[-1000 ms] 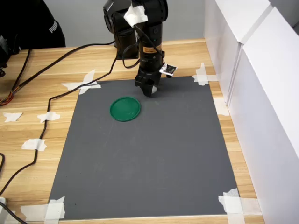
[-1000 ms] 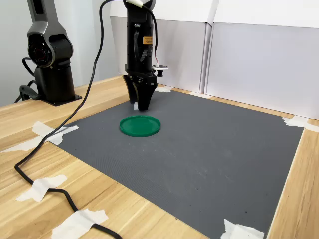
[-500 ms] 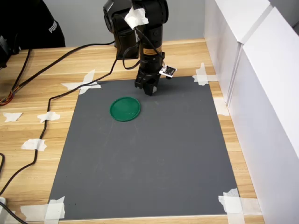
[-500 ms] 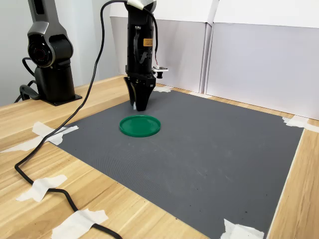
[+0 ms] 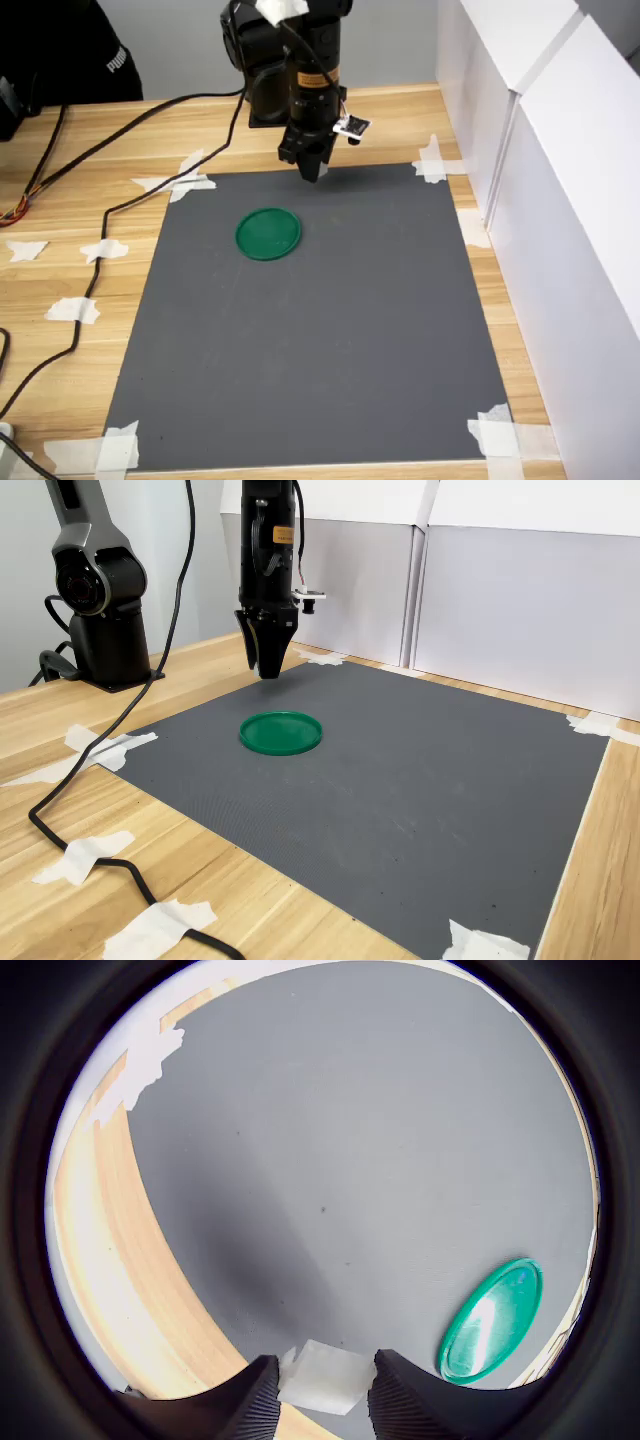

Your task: Grasp a white terminal and put it on the green lid.

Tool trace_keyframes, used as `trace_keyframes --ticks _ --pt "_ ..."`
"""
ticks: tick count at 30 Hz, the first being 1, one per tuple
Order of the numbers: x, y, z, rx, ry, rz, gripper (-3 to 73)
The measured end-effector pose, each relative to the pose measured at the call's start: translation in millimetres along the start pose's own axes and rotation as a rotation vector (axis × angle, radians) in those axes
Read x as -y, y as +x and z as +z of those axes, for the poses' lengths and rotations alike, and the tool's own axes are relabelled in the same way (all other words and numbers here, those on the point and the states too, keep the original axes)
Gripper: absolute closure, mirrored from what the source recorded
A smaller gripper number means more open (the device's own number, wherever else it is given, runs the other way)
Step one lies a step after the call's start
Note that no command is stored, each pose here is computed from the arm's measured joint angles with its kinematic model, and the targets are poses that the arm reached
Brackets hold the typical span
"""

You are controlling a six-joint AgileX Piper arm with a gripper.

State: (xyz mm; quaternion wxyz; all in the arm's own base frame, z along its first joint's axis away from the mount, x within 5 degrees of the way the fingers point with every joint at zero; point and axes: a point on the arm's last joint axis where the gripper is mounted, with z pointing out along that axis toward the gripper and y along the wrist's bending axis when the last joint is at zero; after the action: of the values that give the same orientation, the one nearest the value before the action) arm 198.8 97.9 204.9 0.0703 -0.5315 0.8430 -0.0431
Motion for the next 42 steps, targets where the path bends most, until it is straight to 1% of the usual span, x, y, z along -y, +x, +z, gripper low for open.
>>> trace_keyframes --ticks 5,9,17,23,25,29,34,38,42 --pt "4.8 -5.3 -20.4 0.007 -0.017 0.005 34.9" --pt "20.3 -0.7 -34.2 0.05 -0.039 0.091 34.9" --pt "68.9 37.4 -49.5 0.075 0.036 0.225 34.9" --pt "93.3 68.3 -54.5 0.071 0.095 0.305 34.9" --pt "99.3 76.8 -52.4 0.066 0.106 0.323 34.9" --pt "108.7 85.7 -42.4 0.047 0.097 0.345 34.9" --pt "114.7 82.3 -27.5 0.049 0.062 0.327 34.9" --pt "122.7 79.0 -13.2 0.056 0.062 0.32 34.9" --pt "124.4 69.9 -3.1 0.05 0.061 0.258 34.9"
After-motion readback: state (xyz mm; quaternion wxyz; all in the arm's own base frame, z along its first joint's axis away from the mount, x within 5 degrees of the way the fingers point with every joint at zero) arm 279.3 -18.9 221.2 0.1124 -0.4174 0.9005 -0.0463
